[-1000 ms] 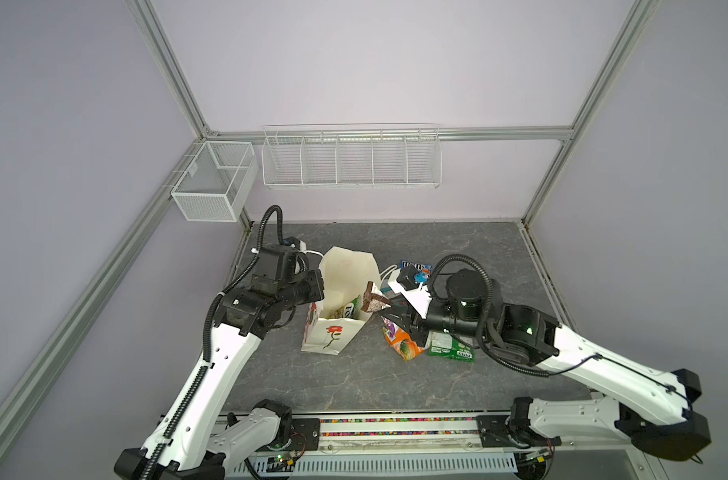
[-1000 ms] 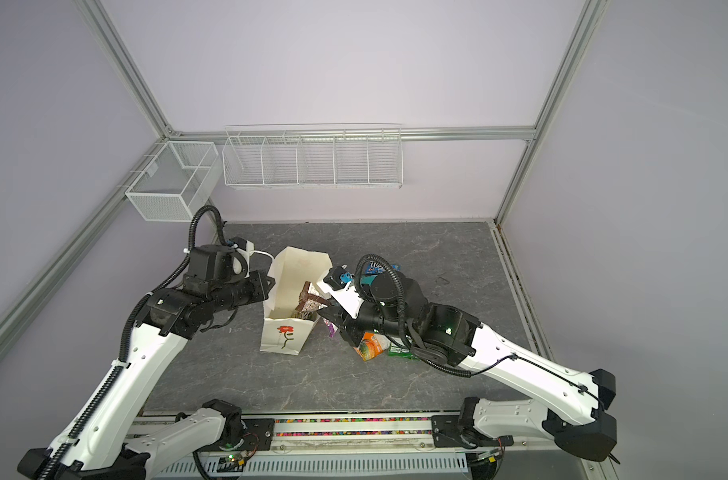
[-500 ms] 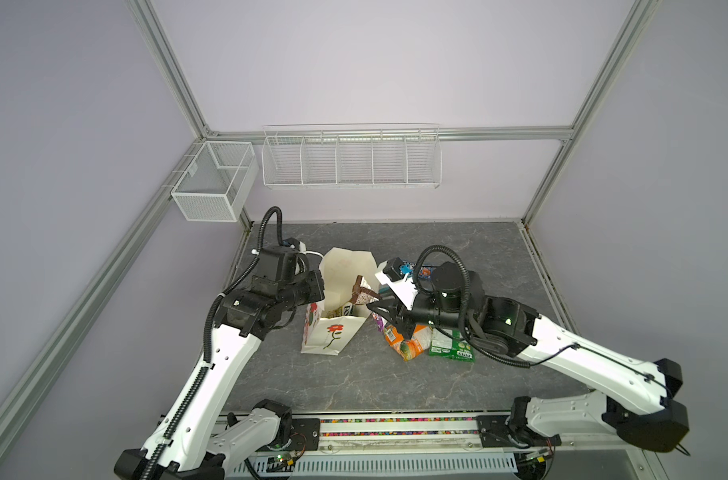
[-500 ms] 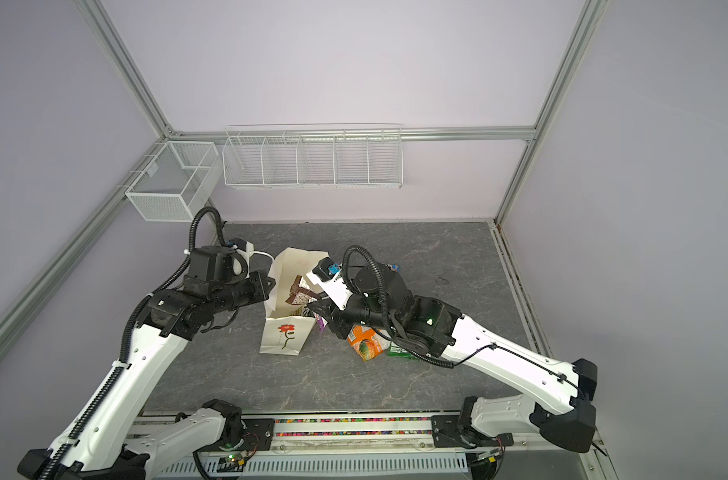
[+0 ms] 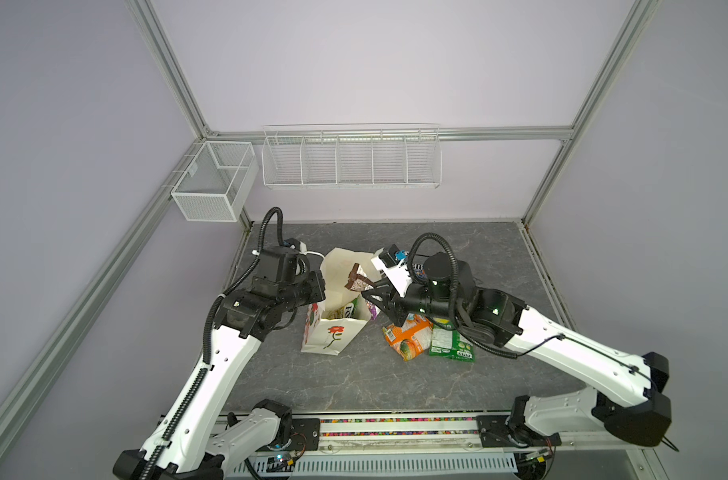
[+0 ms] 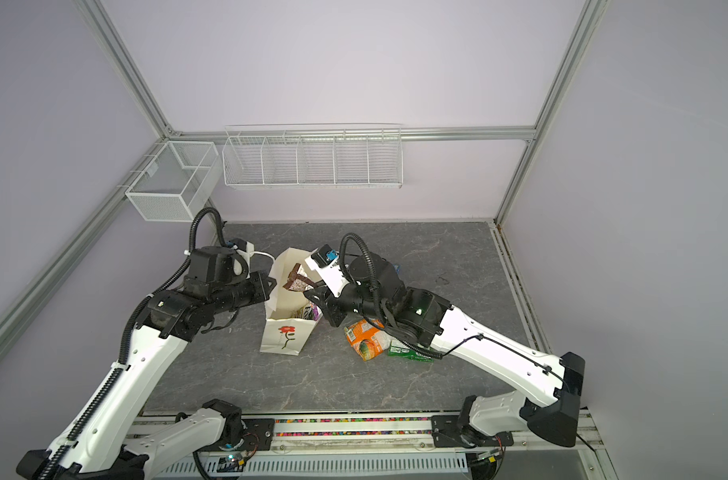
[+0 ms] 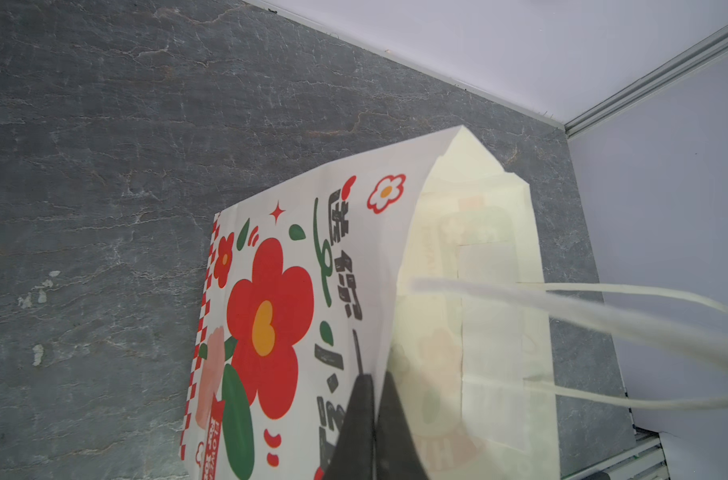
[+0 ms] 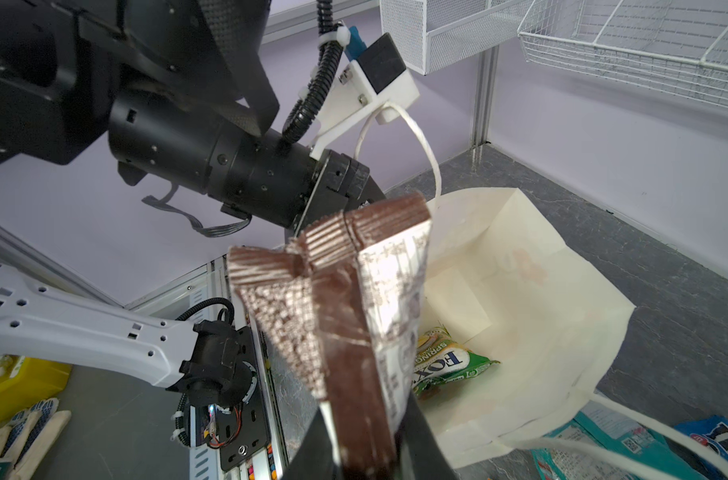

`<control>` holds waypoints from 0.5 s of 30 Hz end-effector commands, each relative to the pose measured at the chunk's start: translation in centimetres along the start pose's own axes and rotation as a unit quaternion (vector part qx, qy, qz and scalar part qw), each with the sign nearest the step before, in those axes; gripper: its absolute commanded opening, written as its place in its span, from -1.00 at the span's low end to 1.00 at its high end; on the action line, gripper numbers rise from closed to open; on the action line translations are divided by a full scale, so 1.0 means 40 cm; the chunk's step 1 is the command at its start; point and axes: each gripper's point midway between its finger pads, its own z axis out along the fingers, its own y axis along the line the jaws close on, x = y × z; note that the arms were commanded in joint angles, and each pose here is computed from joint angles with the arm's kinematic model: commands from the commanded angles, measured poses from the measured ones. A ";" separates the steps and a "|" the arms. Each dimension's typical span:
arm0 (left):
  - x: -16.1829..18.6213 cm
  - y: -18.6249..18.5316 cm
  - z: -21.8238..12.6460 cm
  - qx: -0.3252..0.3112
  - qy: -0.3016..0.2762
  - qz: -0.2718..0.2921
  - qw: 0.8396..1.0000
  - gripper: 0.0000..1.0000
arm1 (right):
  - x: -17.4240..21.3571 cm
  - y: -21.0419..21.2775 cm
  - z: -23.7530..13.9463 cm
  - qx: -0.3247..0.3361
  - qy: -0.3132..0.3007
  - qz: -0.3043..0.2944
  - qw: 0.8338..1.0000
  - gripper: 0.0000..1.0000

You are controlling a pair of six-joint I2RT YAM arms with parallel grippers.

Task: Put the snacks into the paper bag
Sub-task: 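Carry the chocolate bar over the paper bag opening with the right gripper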

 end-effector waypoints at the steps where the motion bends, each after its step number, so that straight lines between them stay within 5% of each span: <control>1: -0.002 -0.009 -0.010 0.008 -0.007 -0.001 1.000 -1.00 | -0.053 -0.004 0.006 -0.002 -0.027 0.026 0.999 -0.59; 15: -0.001 -0.014 -0.006 0.014 -0.006 -0.004 1.000 -1.00 | -0.013 -0.071 0.065 0.047 -0.015 0.092 0.995 -0.55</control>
